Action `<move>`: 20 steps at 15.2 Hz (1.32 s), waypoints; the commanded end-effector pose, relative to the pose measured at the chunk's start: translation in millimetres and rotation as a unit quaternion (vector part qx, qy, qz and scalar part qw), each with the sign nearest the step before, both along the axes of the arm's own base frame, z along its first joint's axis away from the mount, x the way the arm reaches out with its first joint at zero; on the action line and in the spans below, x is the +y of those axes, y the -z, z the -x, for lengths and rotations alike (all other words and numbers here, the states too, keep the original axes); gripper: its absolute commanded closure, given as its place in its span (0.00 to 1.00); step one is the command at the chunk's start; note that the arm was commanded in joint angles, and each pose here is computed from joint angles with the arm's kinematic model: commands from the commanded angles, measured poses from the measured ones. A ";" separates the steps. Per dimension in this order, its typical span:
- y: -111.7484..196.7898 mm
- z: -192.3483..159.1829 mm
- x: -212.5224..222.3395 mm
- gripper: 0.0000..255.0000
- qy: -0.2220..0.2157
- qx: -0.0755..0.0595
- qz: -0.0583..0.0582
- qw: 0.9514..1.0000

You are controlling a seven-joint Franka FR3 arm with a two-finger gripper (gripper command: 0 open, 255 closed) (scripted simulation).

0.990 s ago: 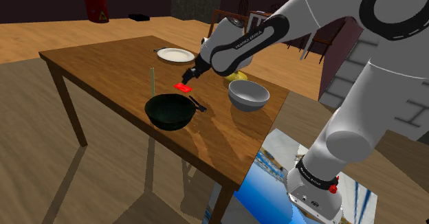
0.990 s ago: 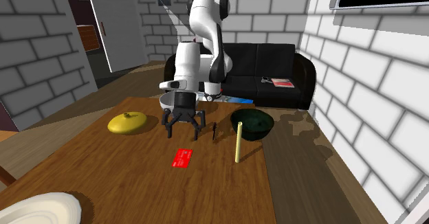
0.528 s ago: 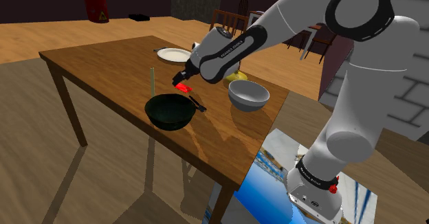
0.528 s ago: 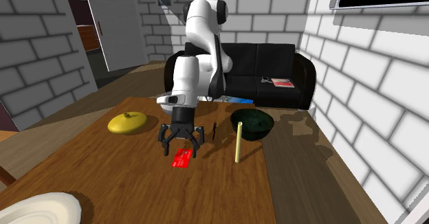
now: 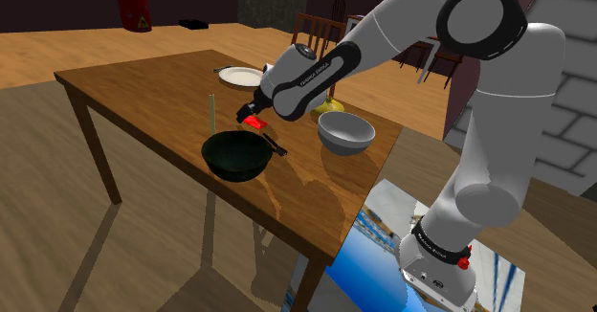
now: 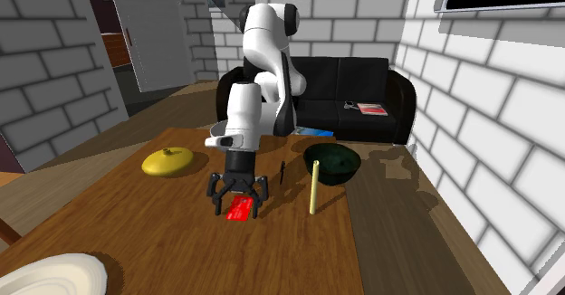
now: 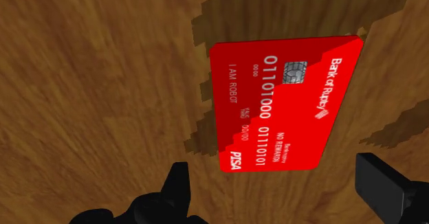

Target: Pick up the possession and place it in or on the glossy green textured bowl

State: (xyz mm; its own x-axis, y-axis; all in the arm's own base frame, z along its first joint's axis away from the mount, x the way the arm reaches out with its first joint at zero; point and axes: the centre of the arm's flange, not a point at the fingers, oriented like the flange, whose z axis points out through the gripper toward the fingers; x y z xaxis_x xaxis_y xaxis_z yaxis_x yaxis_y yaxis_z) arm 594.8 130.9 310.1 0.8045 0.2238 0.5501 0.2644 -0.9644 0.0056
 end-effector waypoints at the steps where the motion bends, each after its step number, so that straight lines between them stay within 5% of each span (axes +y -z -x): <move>1: 0.2 -0.2 0.0 0.00 0.000 0.000 0.000 1.000; 3: 0.1 -0.1 0.0 0.00 0.000 0.000 0.000 1.000; 4: 0.1 -0.1 0.0 1.00 0.000 0.000 0.000 1.000; 13: 0.2 -0.2 0.0 1.00 0.000 0.000 0.000 1.000; 20: -36.8 -0.2 0.0 1.00 0.000 0.000 0.000 1.000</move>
State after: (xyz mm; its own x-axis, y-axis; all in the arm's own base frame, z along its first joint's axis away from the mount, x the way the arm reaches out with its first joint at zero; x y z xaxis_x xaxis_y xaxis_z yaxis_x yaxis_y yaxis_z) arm 594.7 130.6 342.2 0.8042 0.2235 0.5508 0.2642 -0.9645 0.0056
